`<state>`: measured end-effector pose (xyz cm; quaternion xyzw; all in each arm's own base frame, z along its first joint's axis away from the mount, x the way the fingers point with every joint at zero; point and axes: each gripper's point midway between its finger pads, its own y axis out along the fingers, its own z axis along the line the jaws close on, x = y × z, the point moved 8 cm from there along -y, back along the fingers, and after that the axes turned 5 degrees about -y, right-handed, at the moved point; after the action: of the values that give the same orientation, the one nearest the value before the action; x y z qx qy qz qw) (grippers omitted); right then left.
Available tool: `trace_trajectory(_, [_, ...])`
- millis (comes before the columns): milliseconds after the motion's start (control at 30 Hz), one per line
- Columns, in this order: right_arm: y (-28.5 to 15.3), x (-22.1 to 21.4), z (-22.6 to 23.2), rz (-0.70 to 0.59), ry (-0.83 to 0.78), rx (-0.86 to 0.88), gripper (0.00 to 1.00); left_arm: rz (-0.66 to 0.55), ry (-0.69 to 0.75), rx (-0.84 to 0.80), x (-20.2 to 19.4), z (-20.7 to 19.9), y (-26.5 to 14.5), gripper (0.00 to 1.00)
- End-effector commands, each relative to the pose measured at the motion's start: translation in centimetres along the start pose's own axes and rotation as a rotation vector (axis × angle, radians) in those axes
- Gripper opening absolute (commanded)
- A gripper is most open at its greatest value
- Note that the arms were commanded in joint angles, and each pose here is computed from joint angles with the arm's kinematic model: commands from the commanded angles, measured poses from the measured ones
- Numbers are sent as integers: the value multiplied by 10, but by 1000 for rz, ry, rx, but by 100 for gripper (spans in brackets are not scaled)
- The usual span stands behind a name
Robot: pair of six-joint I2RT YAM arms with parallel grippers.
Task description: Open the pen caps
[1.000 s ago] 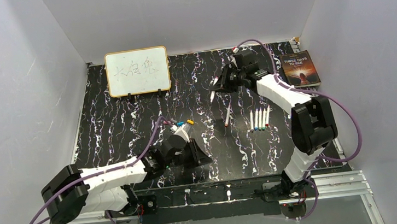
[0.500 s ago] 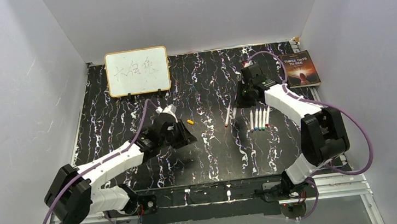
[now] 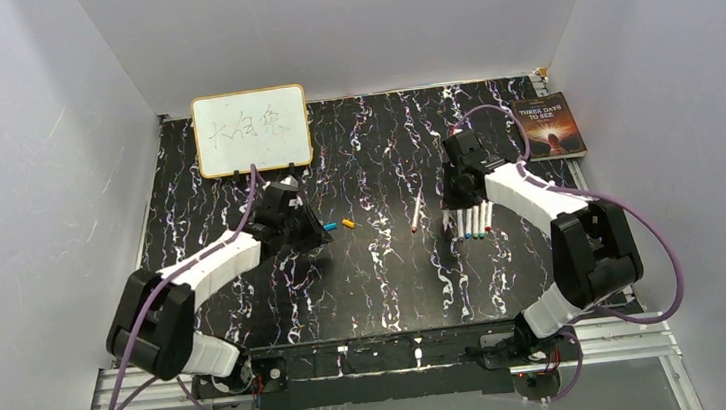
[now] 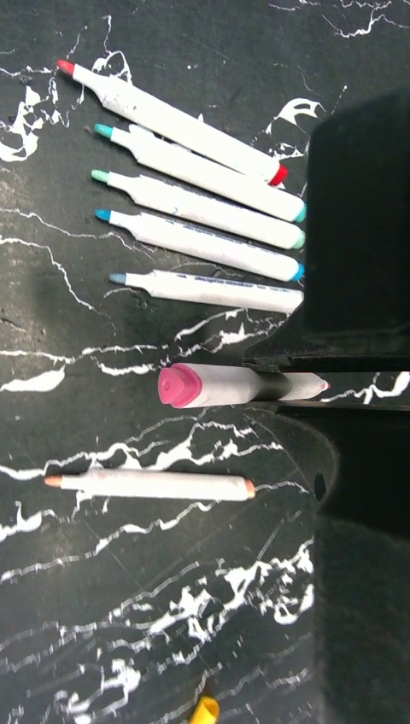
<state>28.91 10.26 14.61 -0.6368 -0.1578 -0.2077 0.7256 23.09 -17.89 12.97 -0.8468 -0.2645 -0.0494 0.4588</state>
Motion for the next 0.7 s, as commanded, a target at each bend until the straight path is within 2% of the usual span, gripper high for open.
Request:
trace_trajectory(0, [10, 10, -7, -31, -29, -70, 1, 25, 6, 20, 11, 9, 9, 11])
trace_trajectory(133, [20, 8, -7, -12, -44, -60, 2, 39, 1, 51, 15, 19, 22, 11])
trace_trajectory(200, [24, 7, -6, 2, -48, -52, 9, 49, 4, 56, 16, 21, 27, 13])
trace_trajectory(233, [25, 6, -6, 6, -50, -51, 15, 52, 7, 55, 16, 21, 28, 18])
trace_trajectory(267, [27, 4, -6, 12, -54, -48, 21, 56, 9, 55, 16, 21, 28, 26])
trace_trajectory(333, [27, 2, -7, 15, -61, -39, 45, 61, 10, 62, 16, 22, 28, 49])
trace_trajectory(400, [26, -1, -8, 18, -66, -32, 55, 59, 11, 58, 15, 22, 25, 70])
trace_trajectory(433, [26, -3, -8, 21, -69, -29, 60, 54, 14, 58, 15, 21, 23, 94])
trace_trajectory(467, [24, -4, -8, 20, -72, -23, 64, 49, 13, 60, 15, 21, 21, 98])
trace_trajectory(667, [9, -4, -6, -8, -65, 20, 84, -11, 38, 67, 19, 17, -4, 98])
